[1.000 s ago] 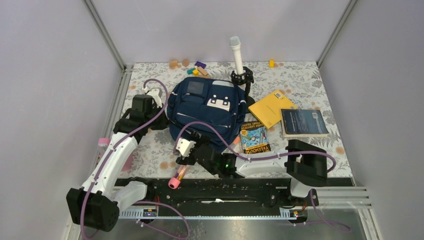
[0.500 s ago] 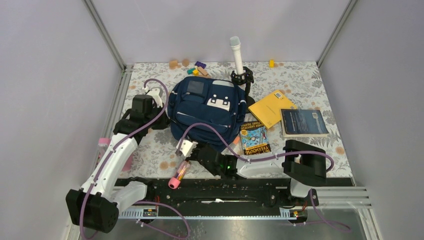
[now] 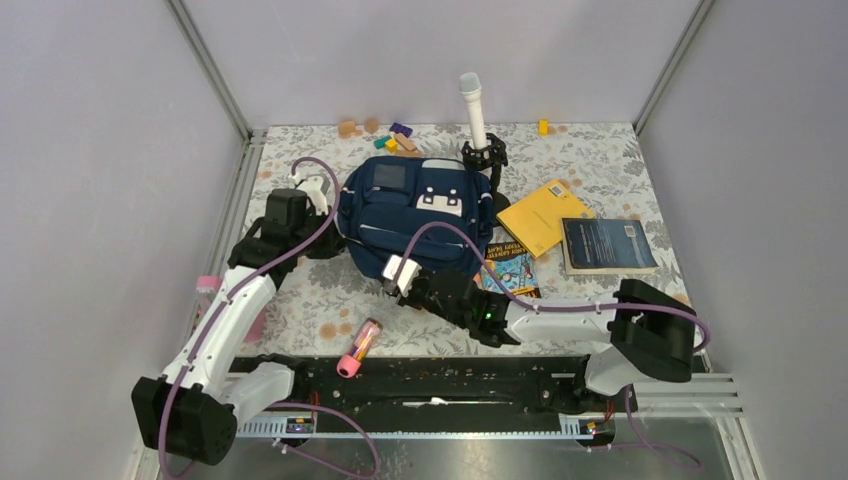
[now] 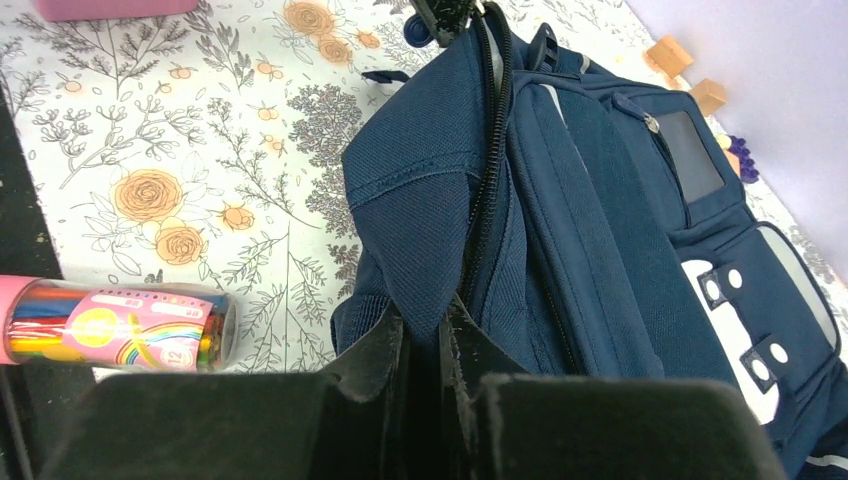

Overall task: Pack the student bag
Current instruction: Unzip the student bag at the center of the board.

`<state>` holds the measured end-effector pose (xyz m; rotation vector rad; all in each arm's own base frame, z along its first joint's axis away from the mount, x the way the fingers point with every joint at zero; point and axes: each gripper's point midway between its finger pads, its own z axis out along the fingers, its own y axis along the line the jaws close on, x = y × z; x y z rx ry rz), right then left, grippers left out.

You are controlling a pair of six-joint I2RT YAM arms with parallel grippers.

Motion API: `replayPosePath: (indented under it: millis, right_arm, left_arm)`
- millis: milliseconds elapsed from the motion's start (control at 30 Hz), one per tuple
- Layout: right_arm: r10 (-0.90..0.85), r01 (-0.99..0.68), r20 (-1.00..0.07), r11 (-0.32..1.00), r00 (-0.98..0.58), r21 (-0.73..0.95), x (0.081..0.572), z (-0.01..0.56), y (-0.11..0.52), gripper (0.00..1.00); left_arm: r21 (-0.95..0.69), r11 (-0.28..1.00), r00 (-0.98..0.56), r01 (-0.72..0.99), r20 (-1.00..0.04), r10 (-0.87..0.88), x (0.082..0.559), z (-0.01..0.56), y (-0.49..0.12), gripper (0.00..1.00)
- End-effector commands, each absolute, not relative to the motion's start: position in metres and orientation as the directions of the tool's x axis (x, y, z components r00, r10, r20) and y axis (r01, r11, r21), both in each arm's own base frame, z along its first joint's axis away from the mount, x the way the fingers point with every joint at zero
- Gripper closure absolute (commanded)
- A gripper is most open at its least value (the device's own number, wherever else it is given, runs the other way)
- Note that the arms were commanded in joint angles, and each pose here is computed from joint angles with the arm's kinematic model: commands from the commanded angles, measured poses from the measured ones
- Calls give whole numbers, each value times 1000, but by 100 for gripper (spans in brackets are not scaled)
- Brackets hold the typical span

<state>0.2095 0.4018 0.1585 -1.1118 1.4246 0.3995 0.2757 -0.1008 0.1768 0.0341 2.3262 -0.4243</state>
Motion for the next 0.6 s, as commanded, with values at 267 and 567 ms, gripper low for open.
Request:
replayPosePath:
  millis: [267, 567]
  right_arm:
    - [-235, -861, -963, 454, 130, -227, 197, 211, 386, 100]
    - [-226, -875, -965, 433, 130, -219, 191, 215, 384, 100]
  left_arm:
    - [-227, 968, -580, 108, -805, -125, 296, 211, -82, 100]
    - [-204, 976, -583, 77, -803, -122, 299, 206, -75, 100]
